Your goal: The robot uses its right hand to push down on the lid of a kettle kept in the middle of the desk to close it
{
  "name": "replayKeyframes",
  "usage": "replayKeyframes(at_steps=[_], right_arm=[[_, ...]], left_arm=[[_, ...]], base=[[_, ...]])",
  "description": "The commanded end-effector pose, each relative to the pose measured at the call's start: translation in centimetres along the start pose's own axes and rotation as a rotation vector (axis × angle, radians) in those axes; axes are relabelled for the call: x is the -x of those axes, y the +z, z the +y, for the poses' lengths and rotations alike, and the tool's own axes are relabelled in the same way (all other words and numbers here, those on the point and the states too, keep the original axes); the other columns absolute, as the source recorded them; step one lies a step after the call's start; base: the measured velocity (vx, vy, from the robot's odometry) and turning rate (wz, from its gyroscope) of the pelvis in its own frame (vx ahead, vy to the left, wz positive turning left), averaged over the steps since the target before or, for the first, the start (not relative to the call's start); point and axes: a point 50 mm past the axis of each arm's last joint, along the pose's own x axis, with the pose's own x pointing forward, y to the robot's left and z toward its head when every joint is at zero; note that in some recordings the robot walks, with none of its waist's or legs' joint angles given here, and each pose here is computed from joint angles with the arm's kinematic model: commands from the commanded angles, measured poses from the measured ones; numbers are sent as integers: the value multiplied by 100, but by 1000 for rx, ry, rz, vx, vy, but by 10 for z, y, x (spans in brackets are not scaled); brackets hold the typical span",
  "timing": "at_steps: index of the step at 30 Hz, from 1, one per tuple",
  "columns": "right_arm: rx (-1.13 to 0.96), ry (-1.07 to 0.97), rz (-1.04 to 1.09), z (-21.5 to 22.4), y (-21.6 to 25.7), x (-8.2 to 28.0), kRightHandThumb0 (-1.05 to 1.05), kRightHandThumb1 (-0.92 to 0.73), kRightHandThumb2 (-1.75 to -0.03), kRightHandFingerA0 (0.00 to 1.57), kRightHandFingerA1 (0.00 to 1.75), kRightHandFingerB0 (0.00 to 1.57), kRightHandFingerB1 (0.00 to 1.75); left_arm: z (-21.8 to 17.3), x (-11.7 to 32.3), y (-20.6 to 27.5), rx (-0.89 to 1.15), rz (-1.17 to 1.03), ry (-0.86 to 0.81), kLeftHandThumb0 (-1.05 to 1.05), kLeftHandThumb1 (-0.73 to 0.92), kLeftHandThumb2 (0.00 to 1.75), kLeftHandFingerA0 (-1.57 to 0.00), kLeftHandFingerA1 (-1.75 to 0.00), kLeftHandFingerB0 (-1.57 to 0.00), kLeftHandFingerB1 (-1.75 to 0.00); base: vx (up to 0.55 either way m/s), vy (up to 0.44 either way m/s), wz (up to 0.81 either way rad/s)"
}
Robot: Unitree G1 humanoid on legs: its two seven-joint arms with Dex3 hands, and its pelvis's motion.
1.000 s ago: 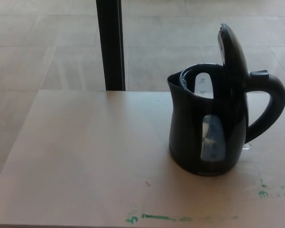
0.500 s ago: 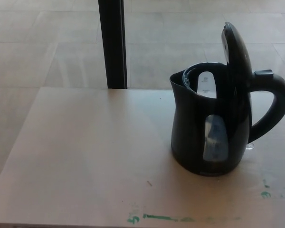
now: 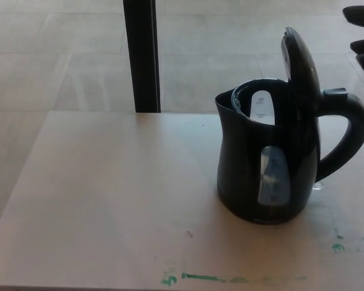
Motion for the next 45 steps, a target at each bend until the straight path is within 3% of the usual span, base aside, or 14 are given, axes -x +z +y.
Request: replayKeyframes(at_steps=[1,4,6,9,10,15,21,22,23,27,28,43,44,45], right_arm=[[146,53,24,7,7,-13,-84,-80,-66,26,40,23,28],[166,68,17,10,13,-23,-87,-63,-101,21,50,17,42],[161,69,7,11,16,-28,-81,-79,-65,25,44,25,30],[168,81,-17,13,23,-37,-82,-80,-65,24,44,25,29],[216,98,-19,14,26,-38,-86,-82,-65,25,40,24,28],[306,165,-20,26,30,-45,-79,-77,-64,28,41,25,29],[363,204,-29,42,22,-49,-83,-76,-64,29,41,27,29],[382,226,-21,46,18,-48,-84,-77,-65,25,41,25,29],[367,253,-4,52,14,-49,-82,-74,-63,24,41,27,29],[433,327,43,67,6,-47,-84,-75,-64,22,43,24,31],[494,360,42,74,4,-46,-85,-77,-64,24,43,24,31],[799,566,0,117,15,-52,-79,-75,-64,22,46,23,31],[835,584,-11,122,15,-52,-79,-59,-95,21,53,18,44],[857,600,-14,126,13,-51,-79,-75,-64,29,44,25,30]], left_arm=[[8,3,5,-2,-8,20,-65,65,60,-56,-48,-36,-34],[9,4,6,0,-8,28,-74,54,88,-54,-62,-31,-47],[9,5,5,19,-10,21,-71,54,88,-53,-62,-30,-47],[10,5,5,-6,-3,26,-66,65,60,-56,-52,-37,-35],[10,5,4,-9,-4,28,-69,53,89,-53,-62,-31,-48],[10,5,4,-18,-2,26,-66,65,60,-58,-50,-36,-35],[10,4,4,6,8,27,-70,51,88,-55,-62,-31,-47],[9,4,4,4,5,22,-66,62,59,-60,-52,-39,-36],[9,4,5,7,0,20,-73,53,88,-56,-64,-32,-48],[9,5,8,5,-12,-2,-66,64,60,-55,-53,-35,-34],[9,4,7,15,-2,15,-72,54,88,-55,-62,-31,-47],[10,4,13,21,-16,23,-70,53,88,-58,-65,-33,-49],[10,4,13,12,-13,24,-73,53,87,-55,-62,-30,-47],[10,4,13,9,-17,25,-73,53,87,-54,-60,-30,-46]], base=[[0,0,0],[0,0,0],[0,0,0],[0,0,0],[0,0,0],[0,0,0],[0,0,0],[0,0,0],[0,0,0],[0,0,0],[0,0,0],[0,0,0],[0,0,0],[0,0,0]])
